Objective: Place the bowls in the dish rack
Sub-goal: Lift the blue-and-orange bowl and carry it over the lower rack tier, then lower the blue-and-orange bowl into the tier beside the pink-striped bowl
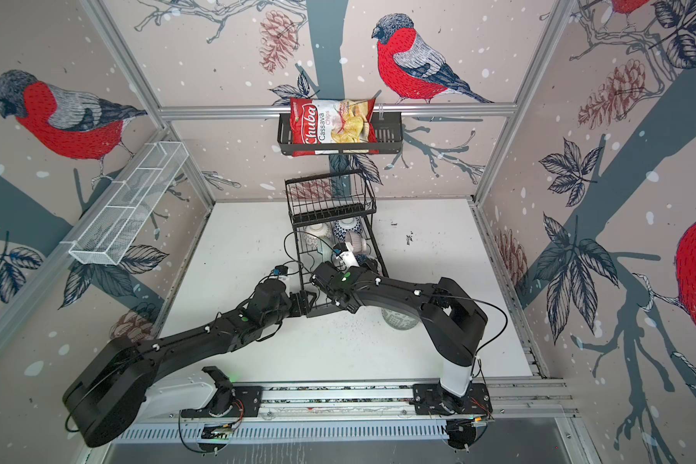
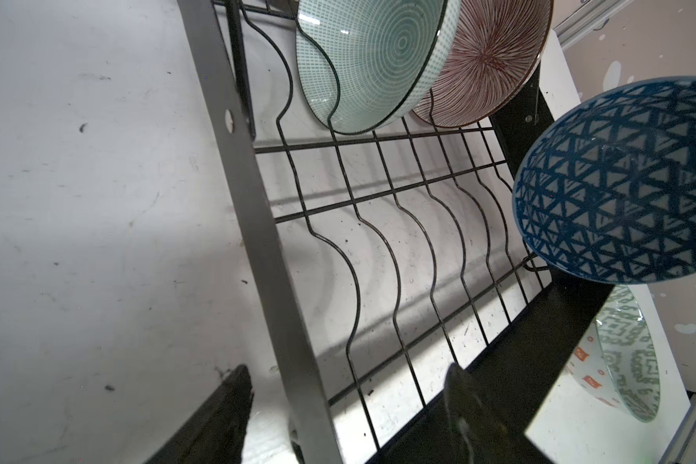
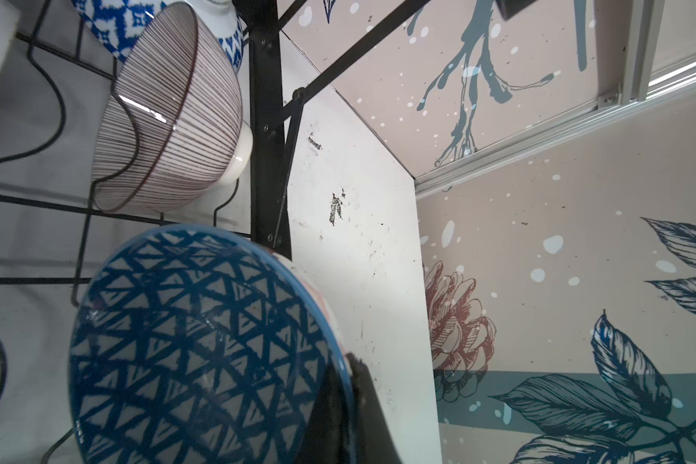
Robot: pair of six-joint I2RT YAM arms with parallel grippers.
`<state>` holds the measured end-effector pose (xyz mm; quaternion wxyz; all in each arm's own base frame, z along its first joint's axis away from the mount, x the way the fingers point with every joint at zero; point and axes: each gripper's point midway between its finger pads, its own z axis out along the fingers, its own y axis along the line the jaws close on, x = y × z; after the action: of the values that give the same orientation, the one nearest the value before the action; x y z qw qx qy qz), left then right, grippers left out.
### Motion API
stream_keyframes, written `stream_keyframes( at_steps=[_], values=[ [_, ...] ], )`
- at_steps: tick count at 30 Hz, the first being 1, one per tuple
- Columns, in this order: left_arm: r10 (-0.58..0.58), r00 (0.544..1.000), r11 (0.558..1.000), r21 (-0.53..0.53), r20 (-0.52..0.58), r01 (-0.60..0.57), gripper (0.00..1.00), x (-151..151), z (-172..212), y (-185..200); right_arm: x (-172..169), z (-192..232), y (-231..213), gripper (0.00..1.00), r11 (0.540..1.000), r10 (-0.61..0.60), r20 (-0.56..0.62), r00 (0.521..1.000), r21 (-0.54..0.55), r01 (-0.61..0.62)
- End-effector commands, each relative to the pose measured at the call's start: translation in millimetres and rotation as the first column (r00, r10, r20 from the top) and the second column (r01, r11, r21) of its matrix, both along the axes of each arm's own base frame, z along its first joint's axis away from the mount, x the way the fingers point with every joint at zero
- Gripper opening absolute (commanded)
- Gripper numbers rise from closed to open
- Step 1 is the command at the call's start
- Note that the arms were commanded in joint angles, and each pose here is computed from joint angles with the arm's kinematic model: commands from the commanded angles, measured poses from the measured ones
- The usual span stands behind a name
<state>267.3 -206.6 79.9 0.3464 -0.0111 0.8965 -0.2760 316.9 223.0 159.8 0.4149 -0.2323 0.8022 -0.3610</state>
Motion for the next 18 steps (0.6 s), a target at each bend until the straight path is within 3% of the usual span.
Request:
stream_keyframes(
  at_steps=[1, 18],
  values=[
    [0.002, 0.999, 1.0, -0.027, 0.045, -0.001, 0.75, 5.7, 10.2, -3.1, 5.4, 11.1, -3.4, 0.0, 0.998, -0.01, 0.065, 0.998, -0.057, 0.014],
    [-0.003, 0.999, 1.0, -0.024, 0.048, 0.004, 0.75, 5.1, 9.6, -2.5, 10.1, -13.4, -2.1, 0.0, 0.98, 0.002, 0.044, 0.999, -0.197, 0.007]
  ],
)
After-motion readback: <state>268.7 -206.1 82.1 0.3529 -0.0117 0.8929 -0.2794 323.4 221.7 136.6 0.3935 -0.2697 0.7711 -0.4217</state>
